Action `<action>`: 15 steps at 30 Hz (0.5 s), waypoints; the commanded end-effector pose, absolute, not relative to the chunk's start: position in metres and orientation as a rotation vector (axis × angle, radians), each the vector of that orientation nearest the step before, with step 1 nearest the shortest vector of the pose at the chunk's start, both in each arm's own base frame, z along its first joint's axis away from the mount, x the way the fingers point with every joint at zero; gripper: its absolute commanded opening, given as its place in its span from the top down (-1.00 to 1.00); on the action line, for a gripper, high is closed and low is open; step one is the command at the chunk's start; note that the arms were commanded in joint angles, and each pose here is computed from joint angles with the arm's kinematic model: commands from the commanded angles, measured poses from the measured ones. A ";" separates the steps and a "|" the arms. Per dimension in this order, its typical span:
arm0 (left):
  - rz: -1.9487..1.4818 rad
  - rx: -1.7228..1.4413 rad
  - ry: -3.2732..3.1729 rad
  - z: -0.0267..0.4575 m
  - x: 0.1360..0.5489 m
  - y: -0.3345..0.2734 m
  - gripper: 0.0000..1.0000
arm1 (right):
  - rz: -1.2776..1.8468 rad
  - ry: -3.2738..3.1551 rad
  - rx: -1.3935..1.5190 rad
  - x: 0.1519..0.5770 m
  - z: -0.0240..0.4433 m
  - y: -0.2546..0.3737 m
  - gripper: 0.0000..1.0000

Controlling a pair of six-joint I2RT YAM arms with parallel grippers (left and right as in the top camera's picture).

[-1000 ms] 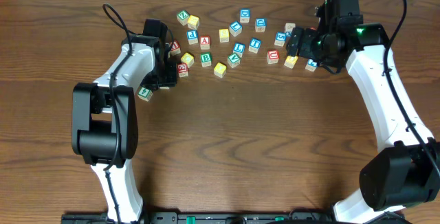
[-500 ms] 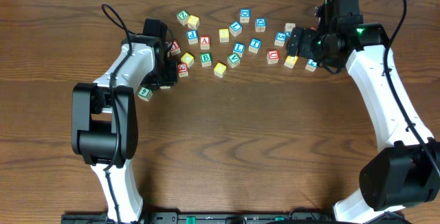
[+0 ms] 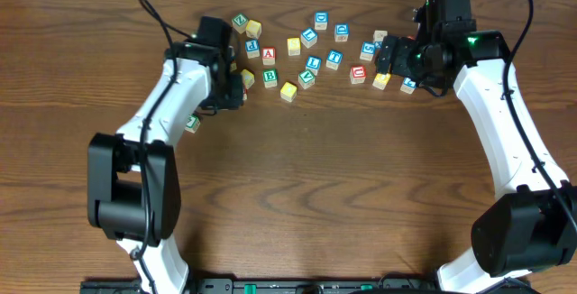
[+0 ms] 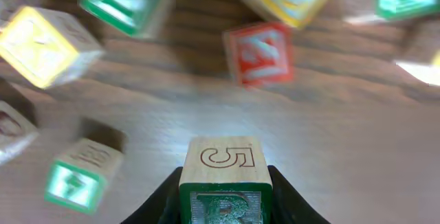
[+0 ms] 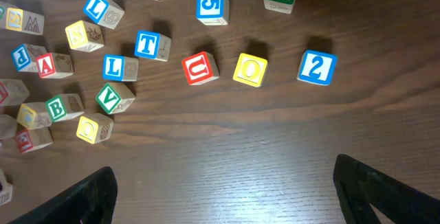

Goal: Spell out ROBOT
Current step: 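Lift the R block and carry it toward the table center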

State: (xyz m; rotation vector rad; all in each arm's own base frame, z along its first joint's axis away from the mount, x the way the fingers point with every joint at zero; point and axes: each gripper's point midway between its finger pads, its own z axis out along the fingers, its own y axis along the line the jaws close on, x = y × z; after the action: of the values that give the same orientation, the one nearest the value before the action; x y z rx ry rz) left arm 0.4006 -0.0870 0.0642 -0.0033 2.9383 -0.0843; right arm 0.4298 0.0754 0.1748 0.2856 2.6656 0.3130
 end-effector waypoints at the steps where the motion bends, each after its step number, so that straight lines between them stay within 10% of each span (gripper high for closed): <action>1: -0.088 -0.012 2.956 0.069 0.387 -0.110 0.41 | 0.293 2.670 0.269 0.430 0.173 0.075 -0.91; 15: -0.154 0.094 2.943 0.052 0.358 -0.198 0.40 | 0.291 2.681 0.271 0.429 0.169 0.075 -0.96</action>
State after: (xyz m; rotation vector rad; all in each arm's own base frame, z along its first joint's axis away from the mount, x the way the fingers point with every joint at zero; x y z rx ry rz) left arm 0.3592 -0.1953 0.0579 0.1363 2.9429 -0.1593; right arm 0.4297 0.0754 0.1746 0.2856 2.6660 0.3129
